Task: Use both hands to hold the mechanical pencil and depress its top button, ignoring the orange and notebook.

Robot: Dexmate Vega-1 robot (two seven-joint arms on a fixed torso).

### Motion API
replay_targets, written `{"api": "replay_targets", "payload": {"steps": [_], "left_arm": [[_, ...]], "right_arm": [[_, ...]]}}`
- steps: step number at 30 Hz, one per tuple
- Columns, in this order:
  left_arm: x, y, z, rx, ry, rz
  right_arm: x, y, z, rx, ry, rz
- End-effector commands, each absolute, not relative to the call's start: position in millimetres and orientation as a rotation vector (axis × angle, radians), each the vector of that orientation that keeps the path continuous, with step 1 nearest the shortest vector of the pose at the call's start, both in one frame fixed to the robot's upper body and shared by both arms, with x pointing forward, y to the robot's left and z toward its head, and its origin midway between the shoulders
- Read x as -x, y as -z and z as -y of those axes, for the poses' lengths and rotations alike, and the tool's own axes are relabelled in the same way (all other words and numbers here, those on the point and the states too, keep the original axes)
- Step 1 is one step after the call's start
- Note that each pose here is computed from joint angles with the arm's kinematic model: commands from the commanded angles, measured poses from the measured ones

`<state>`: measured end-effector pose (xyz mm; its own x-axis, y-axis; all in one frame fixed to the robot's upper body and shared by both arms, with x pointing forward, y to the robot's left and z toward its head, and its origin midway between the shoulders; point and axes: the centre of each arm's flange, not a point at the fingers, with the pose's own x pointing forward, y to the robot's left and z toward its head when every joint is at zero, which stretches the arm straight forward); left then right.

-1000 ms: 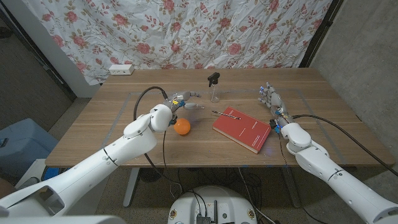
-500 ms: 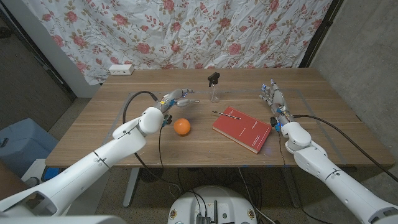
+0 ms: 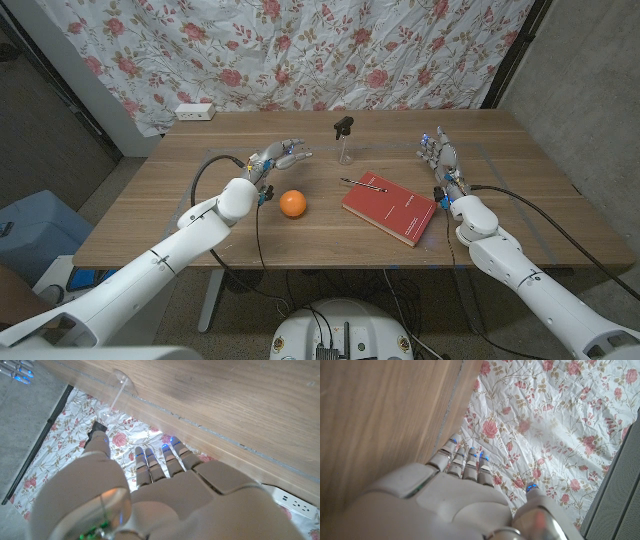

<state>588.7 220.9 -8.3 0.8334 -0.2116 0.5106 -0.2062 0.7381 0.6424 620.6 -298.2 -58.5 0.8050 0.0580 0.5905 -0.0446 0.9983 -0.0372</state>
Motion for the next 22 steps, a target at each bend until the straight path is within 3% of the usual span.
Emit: {"api": "replay_targets", "payload": {"steps": [1,22], "left_arm": [[-601,15,-228,-0.605,-0.048,0.621],[-620,37,-234,-0.370,-0.115,0.663]], "right_arm": [[-624,56,302,0.006,-0.058,0.617],[-624,65,295,-0.003,-0.066,0.574]]}}
